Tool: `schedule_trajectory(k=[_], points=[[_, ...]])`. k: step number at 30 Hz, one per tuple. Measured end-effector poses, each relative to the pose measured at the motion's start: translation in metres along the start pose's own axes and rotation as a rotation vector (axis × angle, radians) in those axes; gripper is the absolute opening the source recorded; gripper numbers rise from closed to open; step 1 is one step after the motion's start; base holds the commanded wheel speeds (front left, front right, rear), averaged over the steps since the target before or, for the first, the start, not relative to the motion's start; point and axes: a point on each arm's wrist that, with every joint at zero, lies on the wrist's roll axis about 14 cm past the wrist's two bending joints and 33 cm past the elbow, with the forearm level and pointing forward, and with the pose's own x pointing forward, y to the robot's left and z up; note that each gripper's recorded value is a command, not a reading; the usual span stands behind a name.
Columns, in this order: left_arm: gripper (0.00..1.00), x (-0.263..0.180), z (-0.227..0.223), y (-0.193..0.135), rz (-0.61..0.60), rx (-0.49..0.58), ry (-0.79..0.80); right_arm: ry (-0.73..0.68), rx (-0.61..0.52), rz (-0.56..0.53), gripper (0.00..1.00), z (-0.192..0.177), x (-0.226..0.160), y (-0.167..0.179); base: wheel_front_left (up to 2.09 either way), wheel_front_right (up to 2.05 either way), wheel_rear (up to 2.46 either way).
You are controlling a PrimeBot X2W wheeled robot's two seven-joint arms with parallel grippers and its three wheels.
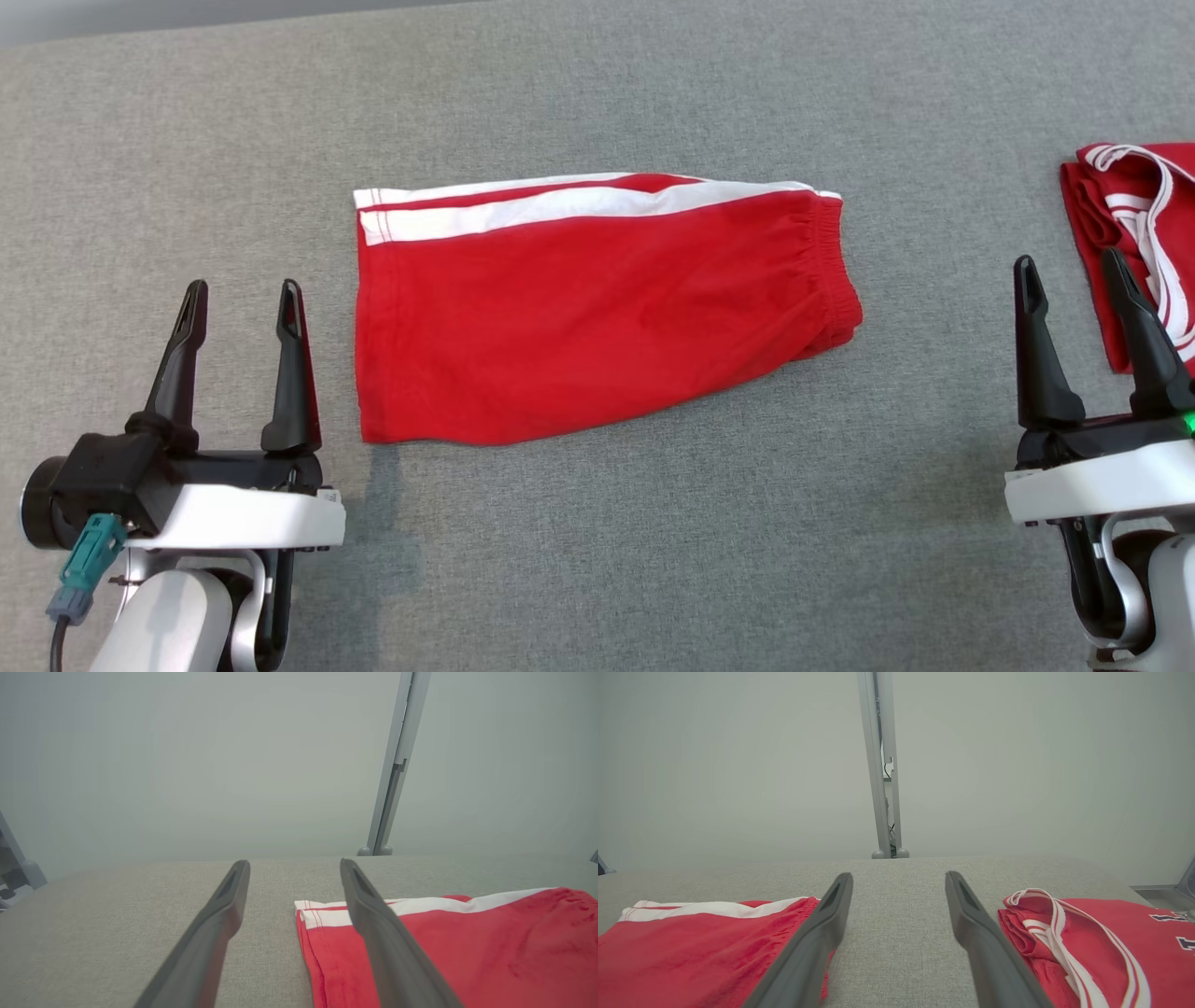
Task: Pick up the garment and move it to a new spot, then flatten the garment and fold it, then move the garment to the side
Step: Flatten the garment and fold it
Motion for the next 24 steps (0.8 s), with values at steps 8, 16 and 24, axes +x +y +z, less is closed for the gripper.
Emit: schedule_trajectory(k=[8, 16, 24], points=[[1.0, -0.007, 0.004, 0.006, 0.017, 0.002, -0.003, 0.012, 0.004, 0.01, 1.0, 0.001, -0.004, 0.005, 0.0, 0.0, 0.0], [1.0, -0.01, 0.003, 0.009, 0.027, -0.003, 0.003, 0.052, 0.015, 0.043, 1.0, -0.009, 0.004, 0.016, 0.0, 0.0, 0.0], [1.0, -0.01, -0.004, 0.014, 0.046, -0.018, 0.019, 0.174, 0.085, 0.21, 1.0, -0.052, 0.037, 0.076, 0.0, 0.0, 0.0]])
